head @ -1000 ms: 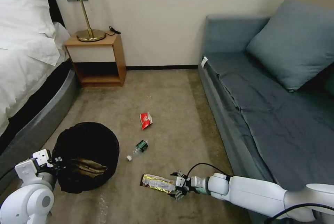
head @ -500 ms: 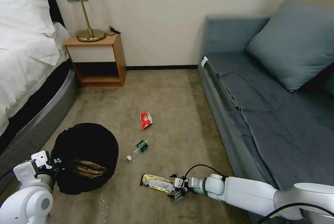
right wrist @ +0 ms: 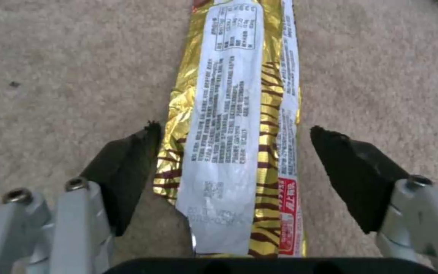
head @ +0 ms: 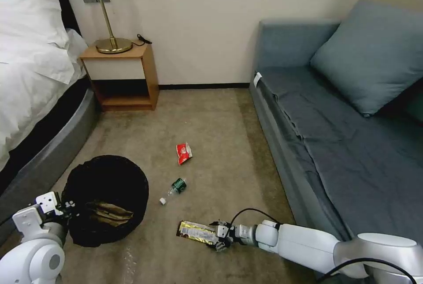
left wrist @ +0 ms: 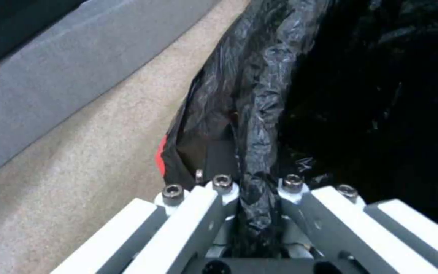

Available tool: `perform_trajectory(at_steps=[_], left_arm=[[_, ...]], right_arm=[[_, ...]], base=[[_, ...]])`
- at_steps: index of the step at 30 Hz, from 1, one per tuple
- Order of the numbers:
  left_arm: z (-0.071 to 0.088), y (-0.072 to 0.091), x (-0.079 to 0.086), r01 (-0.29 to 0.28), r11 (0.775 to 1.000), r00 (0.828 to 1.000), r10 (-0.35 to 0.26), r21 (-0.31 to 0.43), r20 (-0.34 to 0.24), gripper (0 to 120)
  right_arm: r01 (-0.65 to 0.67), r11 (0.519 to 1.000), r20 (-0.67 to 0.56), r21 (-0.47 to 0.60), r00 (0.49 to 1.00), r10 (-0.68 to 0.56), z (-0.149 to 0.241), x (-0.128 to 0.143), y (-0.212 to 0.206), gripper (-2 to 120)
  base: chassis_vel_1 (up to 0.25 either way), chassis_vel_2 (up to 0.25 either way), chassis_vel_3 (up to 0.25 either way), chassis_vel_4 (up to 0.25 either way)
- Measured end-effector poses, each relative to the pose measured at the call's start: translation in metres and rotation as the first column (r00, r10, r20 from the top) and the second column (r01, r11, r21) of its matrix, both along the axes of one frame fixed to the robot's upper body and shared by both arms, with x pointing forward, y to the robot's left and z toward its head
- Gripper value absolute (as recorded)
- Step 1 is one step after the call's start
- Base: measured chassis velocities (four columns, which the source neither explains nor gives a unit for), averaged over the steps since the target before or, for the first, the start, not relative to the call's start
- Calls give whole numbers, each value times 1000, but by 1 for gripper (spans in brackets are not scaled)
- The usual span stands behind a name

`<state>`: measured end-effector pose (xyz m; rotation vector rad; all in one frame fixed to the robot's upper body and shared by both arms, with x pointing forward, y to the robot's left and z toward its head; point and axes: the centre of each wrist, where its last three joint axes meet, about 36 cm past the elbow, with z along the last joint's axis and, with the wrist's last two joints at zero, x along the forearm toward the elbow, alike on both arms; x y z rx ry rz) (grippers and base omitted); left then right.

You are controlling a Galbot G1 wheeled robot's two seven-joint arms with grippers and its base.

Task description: Pick up the trash bin, then pick up the garbage on the floor and place it into the trash bin.

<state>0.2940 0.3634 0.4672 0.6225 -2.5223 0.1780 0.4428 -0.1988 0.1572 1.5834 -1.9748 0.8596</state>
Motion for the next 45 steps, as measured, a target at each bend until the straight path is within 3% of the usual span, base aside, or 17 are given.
perform_trajectory(at_steps=[8, 13, 24, 27, 34, 41, 45], left_arm=[[2, 0, 0, 3, 1000, 1000, -3, 3, 6, 2], [4, 0, -1, 5, 1000, 1000, -5, 5, 9, 2], [3, 0, -1, 2, 1000, 1000, -2, 4, 10, 2], [2, -2, -1, 2, 1000, 1000, -2, 4, 9, 2], [2, -3, -1, 4, 1000, 1000, -4, 3, 8, 2], [1, -2, 0, 4, 1000, 1000, -4, 4, 7, 2], [2, 0, 2, 8, 1000, 1000, -8, 10, 10, 2]], right_arm=[[-3, 1000, -3, -11, 1000, 3, -4, -3, -5, 74], [-7, 1000, -9, -17, 1000, 7, -7, -5, -7, 64], [-18, 999, -11, -27, 1000, 18, -10, -10, -15, 33], [-19, 999, -8, -28, 1000, 19, -9, -11, -20, 17], [1, 1000, 1, -26, 1000, -1, -5, -7, -28, 0], [39, 999, 23, -6, 999, -38, 9, -1, -38, 0], [68, 997, 96, 44, 993, -72, 42, 27, -47, 0]], base=[[0, 0, 0, 0], [0, 0, 0, 0], [0, 0, 0, 0], [0, 0, 0, 0], [0, 0, 0, 0], [0, 0, 0, 0], [0, 0, 0, 0]])
